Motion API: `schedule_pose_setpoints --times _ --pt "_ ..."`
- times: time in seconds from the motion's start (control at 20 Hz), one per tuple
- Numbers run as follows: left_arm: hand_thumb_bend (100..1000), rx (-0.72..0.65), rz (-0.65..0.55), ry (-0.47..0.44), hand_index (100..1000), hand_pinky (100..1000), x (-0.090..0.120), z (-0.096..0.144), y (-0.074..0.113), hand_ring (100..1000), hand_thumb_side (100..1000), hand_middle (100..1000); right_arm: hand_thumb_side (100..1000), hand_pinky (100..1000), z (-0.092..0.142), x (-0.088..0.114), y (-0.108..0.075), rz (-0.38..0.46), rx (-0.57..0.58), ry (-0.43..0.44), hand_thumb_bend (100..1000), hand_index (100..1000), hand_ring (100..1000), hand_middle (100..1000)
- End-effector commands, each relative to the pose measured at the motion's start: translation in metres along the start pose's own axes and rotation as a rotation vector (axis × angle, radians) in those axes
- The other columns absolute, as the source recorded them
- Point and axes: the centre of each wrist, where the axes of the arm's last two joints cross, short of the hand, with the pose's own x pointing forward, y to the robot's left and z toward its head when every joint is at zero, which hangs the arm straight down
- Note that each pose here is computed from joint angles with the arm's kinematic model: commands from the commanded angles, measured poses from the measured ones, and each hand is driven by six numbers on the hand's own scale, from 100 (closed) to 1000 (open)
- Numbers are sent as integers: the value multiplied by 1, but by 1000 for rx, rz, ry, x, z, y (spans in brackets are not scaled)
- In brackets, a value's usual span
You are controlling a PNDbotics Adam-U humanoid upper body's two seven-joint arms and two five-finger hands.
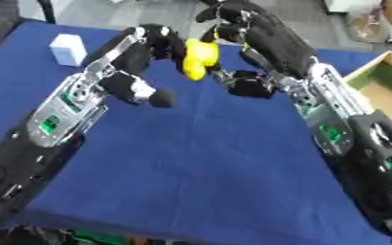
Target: Pick up the objects with one hand, pass them to the other hand, and then place them into the box on the other side of the table.
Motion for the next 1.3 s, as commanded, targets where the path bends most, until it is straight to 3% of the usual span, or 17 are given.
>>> schedule_pose_setpoints --times 0.05,0.7,1.1,1.3 --pt "985 44 -91 -29 761 664 13 1 16 668 444 718 100 890 6 -9 -15 28 -19 27 100 292 799 770" --pt "959 209 -307 0 762 686 29 31 48 687 476 725 100 899 61 -41 -51 87 -45 250 100 286 804 779" --pt "962 275 -323 83 755 678 16 56 56 679 475 715 100 903 132 -67 -96 203 -101 518 100 287 803 782" --pt "964 301 -322 108 750 675 10 65 58 675 475 710 100 911 167 -79 -109 243 -151 677 100 286 805 795"
